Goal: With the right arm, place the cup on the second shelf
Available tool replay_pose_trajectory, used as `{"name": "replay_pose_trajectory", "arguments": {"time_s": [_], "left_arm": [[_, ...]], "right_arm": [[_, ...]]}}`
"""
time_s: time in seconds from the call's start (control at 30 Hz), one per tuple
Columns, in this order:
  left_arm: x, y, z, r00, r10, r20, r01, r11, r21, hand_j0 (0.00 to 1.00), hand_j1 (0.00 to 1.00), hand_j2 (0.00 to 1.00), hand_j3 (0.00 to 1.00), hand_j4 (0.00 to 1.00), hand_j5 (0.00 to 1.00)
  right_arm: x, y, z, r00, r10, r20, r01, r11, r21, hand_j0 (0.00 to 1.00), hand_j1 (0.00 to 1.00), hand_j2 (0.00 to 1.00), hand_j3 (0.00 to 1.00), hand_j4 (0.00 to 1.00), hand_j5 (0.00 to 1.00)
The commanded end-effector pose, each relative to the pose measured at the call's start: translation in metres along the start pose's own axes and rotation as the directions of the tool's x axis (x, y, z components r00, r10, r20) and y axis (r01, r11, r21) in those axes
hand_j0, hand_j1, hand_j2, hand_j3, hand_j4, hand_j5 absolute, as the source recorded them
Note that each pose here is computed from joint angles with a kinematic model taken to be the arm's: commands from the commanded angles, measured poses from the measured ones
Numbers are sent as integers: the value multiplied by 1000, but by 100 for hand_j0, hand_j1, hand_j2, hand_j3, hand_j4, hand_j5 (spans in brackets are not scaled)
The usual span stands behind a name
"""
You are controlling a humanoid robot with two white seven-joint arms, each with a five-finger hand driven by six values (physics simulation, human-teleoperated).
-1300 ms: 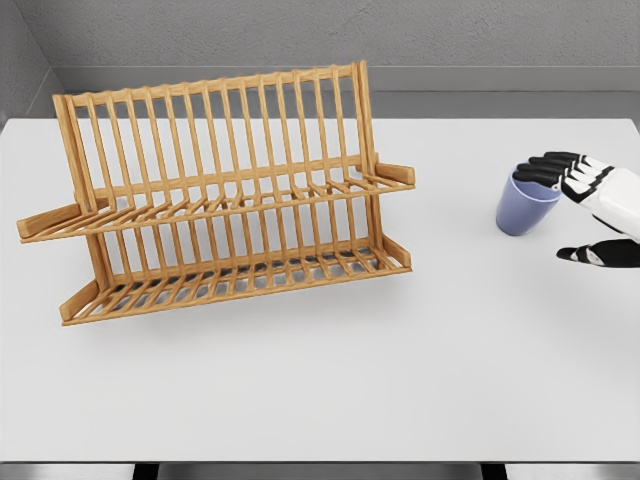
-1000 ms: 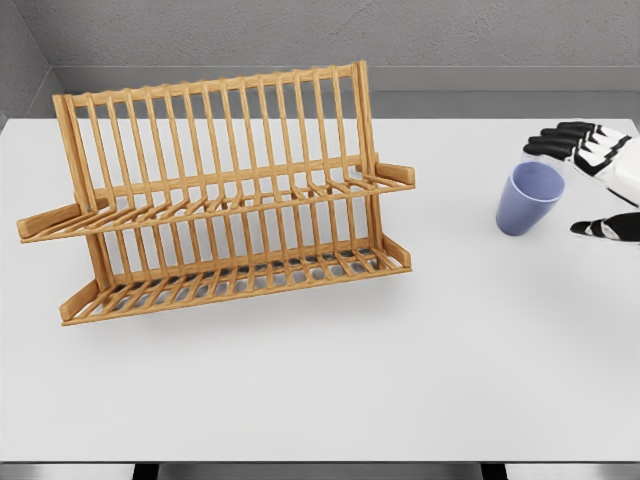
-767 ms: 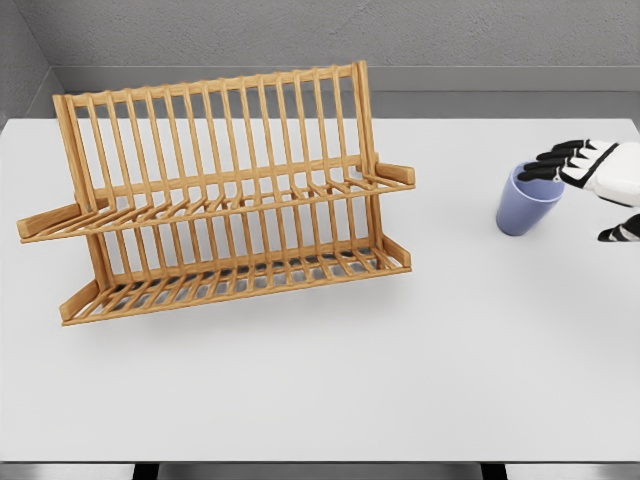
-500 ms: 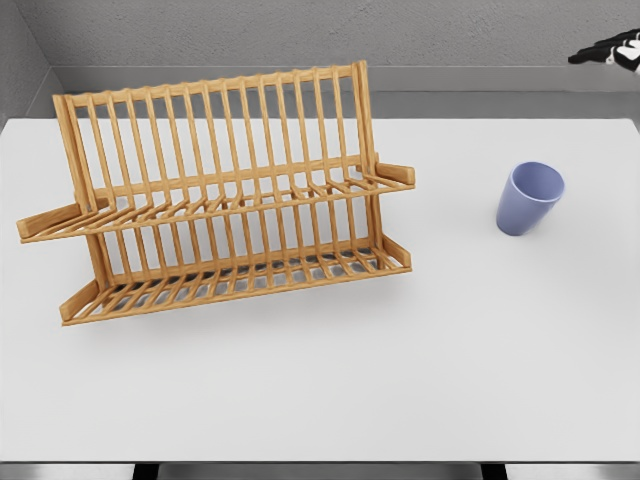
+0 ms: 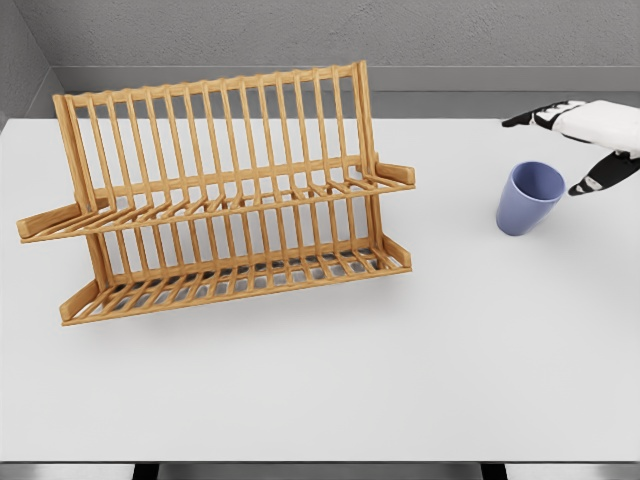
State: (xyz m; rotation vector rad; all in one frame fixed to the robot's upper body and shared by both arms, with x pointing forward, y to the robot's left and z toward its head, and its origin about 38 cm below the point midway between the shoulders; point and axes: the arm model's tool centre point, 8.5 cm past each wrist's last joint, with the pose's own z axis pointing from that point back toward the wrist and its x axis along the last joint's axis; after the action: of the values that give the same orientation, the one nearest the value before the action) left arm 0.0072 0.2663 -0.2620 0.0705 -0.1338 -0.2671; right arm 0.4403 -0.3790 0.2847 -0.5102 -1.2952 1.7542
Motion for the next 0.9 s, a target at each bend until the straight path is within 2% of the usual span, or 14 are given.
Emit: {"name": "replay_pose_trajectory", "arguments": {"time_s": [0.0,0.23,0.43,0.63,0.87], "left_arm": [[1,0,0,1000,0,1,0,1000,-1,100,100,100,100,100,100],[0,0,0,1000,2,1,-2,1000,1,100,100,100,100,100,100],[0,0,0,1000,0,-1,0,1000,0,100,100,100,100,100,100],[0,0,0,1000,0,-1,0,1000,0,100,100,100,100,100,100],[0,0,0,1000,0,-1,0,1000,0,100,100,100,100,100,100]], "right_arm": [[-3,1,1,1000,6,-14,-6,1000,6,100,100,100,100,100,100],[-2,19,-6,1000,-8,-4,9,999,52,100,100,100,100,100,100],[-15,41,-16,998,-60,-28,63,994,94,100,100,100,100,100,100],[-15,40,-24,997,-75,-26,77,994,82,100,100,100,100,100,100],[-23,48,-35,993,-115,-42,118,989,84,100,100,100,100,100,100]]}}
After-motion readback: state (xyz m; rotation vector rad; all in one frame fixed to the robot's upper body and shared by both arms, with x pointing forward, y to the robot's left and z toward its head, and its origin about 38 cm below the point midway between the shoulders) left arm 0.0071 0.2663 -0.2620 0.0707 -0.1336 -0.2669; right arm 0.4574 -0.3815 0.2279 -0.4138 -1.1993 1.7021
